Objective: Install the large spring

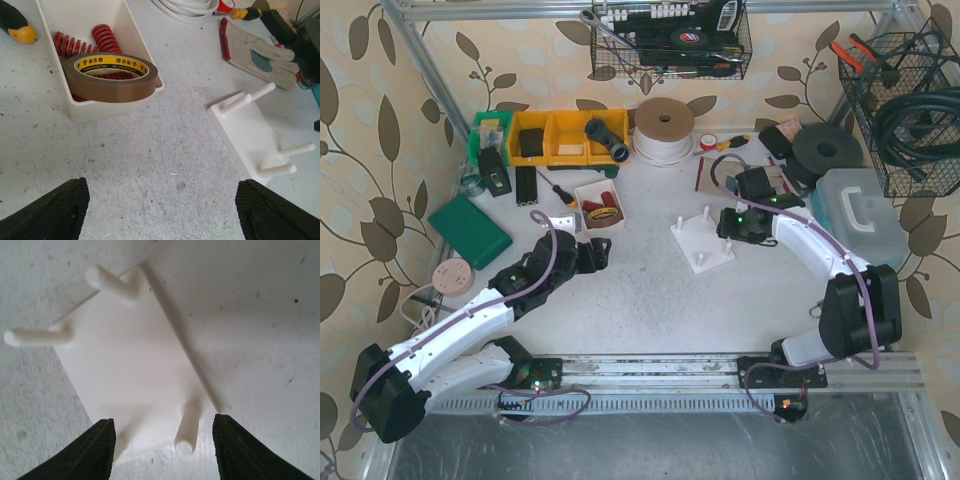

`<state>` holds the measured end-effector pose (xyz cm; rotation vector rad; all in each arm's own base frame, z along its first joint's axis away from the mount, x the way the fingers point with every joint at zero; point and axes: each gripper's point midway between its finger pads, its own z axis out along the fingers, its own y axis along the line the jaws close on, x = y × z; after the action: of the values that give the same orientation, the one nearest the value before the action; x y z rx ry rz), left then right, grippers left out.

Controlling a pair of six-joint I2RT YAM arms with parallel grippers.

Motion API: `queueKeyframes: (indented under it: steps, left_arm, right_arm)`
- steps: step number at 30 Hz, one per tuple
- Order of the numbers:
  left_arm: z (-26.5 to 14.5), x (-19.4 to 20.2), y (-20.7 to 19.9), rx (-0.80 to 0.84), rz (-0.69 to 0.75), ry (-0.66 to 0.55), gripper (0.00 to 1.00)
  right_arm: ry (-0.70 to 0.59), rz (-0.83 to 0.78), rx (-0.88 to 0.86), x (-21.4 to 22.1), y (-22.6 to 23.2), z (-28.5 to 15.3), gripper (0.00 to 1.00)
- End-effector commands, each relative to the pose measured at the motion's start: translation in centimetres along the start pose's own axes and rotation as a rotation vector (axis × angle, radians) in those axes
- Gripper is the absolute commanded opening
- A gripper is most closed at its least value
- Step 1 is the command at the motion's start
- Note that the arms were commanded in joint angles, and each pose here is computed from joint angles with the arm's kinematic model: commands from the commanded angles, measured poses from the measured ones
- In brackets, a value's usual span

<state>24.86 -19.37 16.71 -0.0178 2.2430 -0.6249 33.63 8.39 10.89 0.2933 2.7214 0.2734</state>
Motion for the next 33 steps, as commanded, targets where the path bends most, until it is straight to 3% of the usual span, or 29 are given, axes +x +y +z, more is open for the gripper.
queueKeyframes:
  steps: [1, 5, 10, 16, 25, 30, 33]
  left_arm:
    - [-0.8, -1.0, 0.0, 0.006, -0.032, -0.054, 0.83]
    - [-1.2, -0.8, 0.3, 0.005, -0.041, -0.057, 0.83]
    - [-1.9, -0.8, 0.7, 0.007, -0.057, -0.075, 0.83]
    - [-2.0, -0.7, 1.0, 0.004, -0.065, -0.084, 0.83]
    - [-1.9, -0.8, 0.8, 0.004, -0.058, -0.079, 0.83]
    - [-1.8, -0.8, 0.9, 0.003, -0.059, -0.081, 0.83]
    - [-1.9, -0.8, 0.8, 0.006, -0.060, -0.084, 0.83]
  right_arm:
    - [0.043, -0.043, 0.117, 2.8, -1.8, -0.9, 0.56]
    - [0.055, -0.060, 0.136, 2.9, -1.6, -0.5, 0.63]
    - [0.070, -0.084, 0.155, 2.5, -1.0, 0.4, 0.63]
    - [0.089, -0.103, 0.170, 2.6, -0.3, 1.5, 0.58]
    - [0.082, -0.112, 0.226, 2.1, -0.6, 1.6, 0.41]
    - [0.095, -0.108, 0.256, 2.3, -1.0, 1.7, 0.39]
    - [0.101, -0.111, 0.266, 2.6, -1.1, 1.8, 0.31]
